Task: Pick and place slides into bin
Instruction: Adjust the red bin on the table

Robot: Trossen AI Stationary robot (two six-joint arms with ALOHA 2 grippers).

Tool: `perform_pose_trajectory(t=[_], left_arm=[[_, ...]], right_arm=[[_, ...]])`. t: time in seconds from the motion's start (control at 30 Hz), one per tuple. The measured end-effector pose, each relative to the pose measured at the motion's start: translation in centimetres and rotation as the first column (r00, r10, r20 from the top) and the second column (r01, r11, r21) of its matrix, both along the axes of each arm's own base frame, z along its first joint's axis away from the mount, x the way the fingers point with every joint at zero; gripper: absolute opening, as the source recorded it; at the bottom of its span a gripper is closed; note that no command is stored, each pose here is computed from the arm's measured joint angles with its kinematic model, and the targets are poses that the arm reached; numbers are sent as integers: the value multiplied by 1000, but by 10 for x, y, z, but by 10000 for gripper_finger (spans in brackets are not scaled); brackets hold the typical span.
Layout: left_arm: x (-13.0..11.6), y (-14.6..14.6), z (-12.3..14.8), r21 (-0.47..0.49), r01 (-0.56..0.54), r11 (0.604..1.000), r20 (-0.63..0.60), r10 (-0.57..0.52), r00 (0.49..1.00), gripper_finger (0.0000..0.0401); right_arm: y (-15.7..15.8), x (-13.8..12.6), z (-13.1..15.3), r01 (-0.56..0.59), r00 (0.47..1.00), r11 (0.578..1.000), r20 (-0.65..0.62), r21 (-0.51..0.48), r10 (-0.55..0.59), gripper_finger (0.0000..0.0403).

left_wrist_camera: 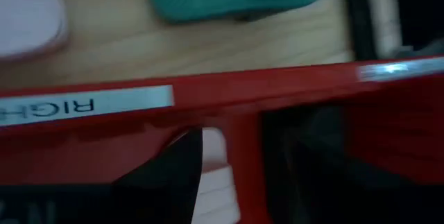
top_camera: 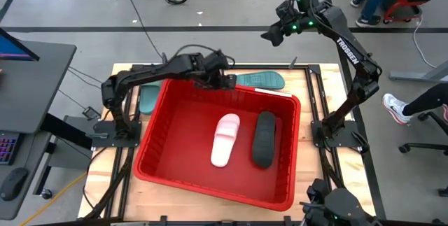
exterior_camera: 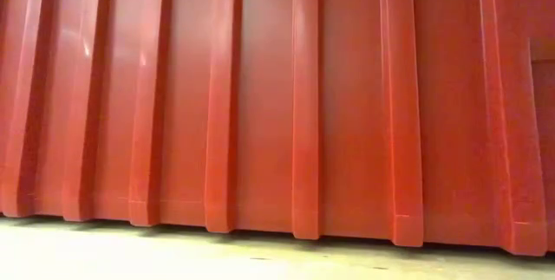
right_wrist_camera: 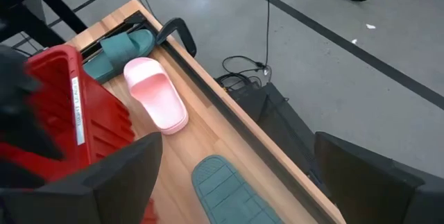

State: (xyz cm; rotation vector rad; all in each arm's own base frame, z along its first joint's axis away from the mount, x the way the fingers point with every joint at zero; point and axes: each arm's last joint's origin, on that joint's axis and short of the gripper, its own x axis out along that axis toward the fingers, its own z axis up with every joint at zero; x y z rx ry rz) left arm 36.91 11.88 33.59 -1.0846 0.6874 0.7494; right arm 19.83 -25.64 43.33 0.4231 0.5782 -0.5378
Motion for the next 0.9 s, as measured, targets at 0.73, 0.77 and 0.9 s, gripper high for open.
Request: perform_pose_trajectory(t=[0.73,0.77,0.9], left_arm=[[-119,92,-4,-279,58,959,-438,-181,881,191],[-120,91,-3,-304,81,949,-428,-211,879,190],[-119,93,-1,-321,142,936,-344,-255,904,190]], right_arm=[[-3,-2,1,115,993,993,-10,1,-115,379],[-3,-2,1,118,993,993,-10,3,-118,379],[-3,-1,1,121,993,993,-6,4,-121,379]])
